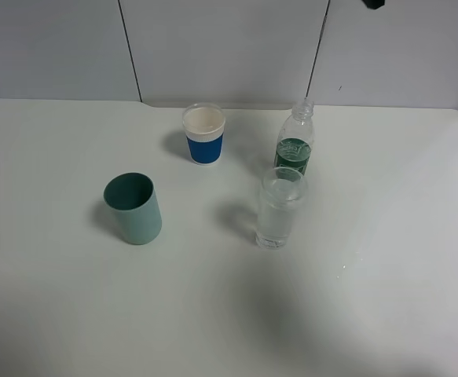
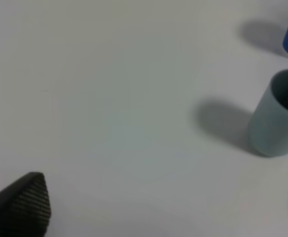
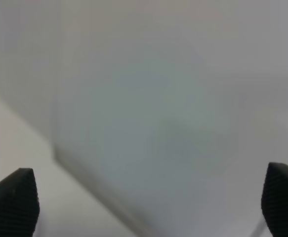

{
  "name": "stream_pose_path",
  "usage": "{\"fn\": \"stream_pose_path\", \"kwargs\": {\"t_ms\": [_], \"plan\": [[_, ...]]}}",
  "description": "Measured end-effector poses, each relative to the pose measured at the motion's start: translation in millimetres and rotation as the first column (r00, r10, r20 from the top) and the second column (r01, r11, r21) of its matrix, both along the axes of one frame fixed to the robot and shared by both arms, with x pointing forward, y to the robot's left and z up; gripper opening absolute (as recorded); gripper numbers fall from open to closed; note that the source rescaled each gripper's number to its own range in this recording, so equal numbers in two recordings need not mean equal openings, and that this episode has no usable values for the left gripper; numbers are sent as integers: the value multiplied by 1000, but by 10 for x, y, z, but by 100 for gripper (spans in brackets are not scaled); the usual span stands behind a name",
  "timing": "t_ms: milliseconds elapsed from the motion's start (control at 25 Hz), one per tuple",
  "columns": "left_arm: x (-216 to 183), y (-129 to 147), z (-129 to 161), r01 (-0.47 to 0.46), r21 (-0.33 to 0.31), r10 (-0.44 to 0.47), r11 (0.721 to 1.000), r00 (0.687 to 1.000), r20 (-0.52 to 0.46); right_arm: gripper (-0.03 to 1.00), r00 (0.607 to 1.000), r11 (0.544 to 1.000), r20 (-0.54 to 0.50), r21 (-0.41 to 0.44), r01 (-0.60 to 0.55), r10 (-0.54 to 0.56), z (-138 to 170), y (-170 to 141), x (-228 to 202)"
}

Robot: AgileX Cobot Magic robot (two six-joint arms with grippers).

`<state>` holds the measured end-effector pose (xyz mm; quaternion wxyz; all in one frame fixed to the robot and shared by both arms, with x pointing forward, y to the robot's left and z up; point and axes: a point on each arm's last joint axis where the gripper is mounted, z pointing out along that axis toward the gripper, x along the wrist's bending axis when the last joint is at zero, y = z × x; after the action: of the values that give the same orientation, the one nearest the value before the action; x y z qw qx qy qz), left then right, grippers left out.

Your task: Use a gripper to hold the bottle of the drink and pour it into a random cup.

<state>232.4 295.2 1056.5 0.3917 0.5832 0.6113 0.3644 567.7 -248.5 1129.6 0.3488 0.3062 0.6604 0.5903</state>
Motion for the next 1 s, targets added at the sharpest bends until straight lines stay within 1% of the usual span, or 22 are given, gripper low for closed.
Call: {"fn": "stream_pose_path", "kwargs": {"t_ms": [120,240,400,520,600,720,760,800,880,920,1000], "plan": [[0,0,0,0,0,0,1000,1000,0,88,994,994,15,17,107,-107,140,-137,-66],[0,0,0,0,0,0,1000,1000,0,88,975,975,26,45,218,-219,275,-246,-144],[0,0,0,0,0,0,1000,1000,0,88,923,918,6,108,382,-385,432,-390,-264],[0,0,0,0,0,0,1000,1000,0,88,865,860,-2,109,499,-502,522,-502,-375],[0,0,0,0,0,0,1000,1000,0,88,813,811,-7,72,581,-582,564,-585,-466],[0,0,0,0,0,0,1000,1000,0,88,744,744,-27,17,668,-668,627,-678,-645],[0,0,0,0,0,0,1000,1000,0,88,729,730,-28,-13,684,-684,640,-696,-700],[0,0,0,0,0,0,1000,1000,0,88,714,715,-49,-25,698,-699,653,-712,-767],[0,0,0,0,0,0,1000,1000,0,87,692,698,-91,-77,712,-716,658,-729,-900],[0,0,0,0,0,0,1000,1000,0,87,688,695,-101,-105,711,-719,671,-730,-979],[0,0,0,0,0,0,1000,1000,0,87,679,696,-154,-141,704,-718,685,-722,-1158]]}}
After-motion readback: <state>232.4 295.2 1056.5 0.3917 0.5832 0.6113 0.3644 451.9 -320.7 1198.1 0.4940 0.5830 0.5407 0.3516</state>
